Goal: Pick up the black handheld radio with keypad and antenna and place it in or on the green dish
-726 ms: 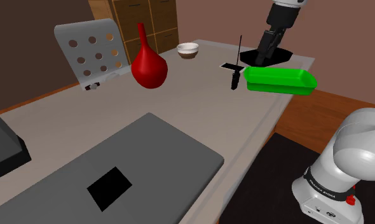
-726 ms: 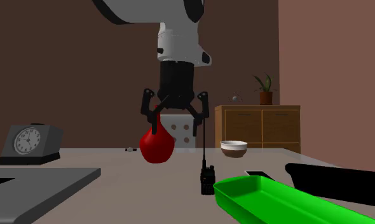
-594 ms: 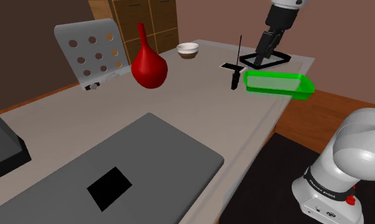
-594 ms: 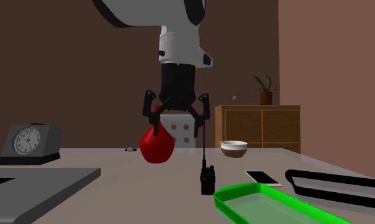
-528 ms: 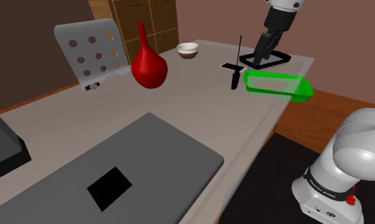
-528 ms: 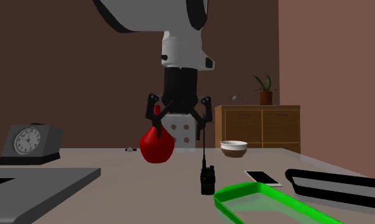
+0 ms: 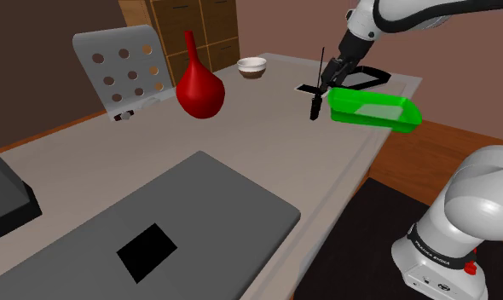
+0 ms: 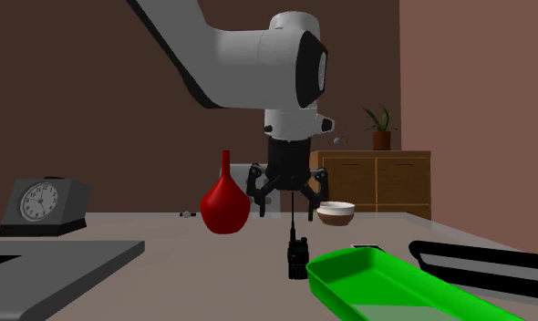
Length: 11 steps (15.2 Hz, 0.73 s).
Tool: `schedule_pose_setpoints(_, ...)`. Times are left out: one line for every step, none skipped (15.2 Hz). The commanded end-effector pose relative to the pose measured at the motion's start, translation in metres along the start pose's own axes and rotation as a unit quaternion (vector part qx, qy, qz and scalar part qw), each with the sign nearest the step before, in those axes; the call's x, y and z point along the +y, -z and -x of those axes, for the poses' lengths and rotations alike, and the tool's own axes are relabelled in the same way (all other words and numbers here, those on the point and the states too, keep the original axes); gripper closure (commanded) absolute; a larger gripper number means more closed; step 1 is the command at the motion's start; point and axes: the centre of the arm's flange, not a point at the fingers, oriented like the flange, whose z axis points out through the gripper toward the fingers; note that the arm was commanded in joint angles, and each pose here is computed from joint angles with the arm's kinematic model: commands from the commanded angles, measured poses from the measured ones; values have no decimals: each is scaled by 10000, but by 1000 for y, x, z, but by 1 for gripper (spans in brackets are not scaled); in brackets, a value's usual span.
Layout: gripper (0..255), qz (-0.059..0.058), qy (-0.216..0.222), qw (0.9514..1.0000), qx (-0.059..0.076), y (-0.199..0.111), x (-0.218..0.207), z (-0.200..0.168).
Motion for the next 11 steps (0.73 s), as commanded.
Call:
schedule_pose_setpoints(0, 35, -145, 9995, 263, -14, 15, -8)
schedule_pose_setpoints(0, 49, -215, 9990, 380, -21, 22, -13)
schedule_pose_setpoints(0, 55, -245, 9988, 431, -25, 25, -15)
schedule_pose_setpoints(0, 55, -245, 9988, 431, -30, 26, -15)
schedule_pose_setpoints(0, 55, -245, 9988, 431, -35, 26, -16)
schedule_pose_setpoints(0, 55, -245, 9988, 431, -40, 26, -16)
schedule_pose_setpoints(0, 55, -245, 9988, 431, -46, 26, -17)
schedule_pose_setpoints(0, 55, -245, 9988, 431, -51, 26, -17)
schedule_pose_setpoints(0, 55, -245, 9988, 431, -56, 26, -18)
schedule_pose_setpoints(0, 55, -245, 9988, 431, -61, 26, -18)
schedule_pose_setpoints(0, 55, -245, 9988, 431, -64, 26, -18)
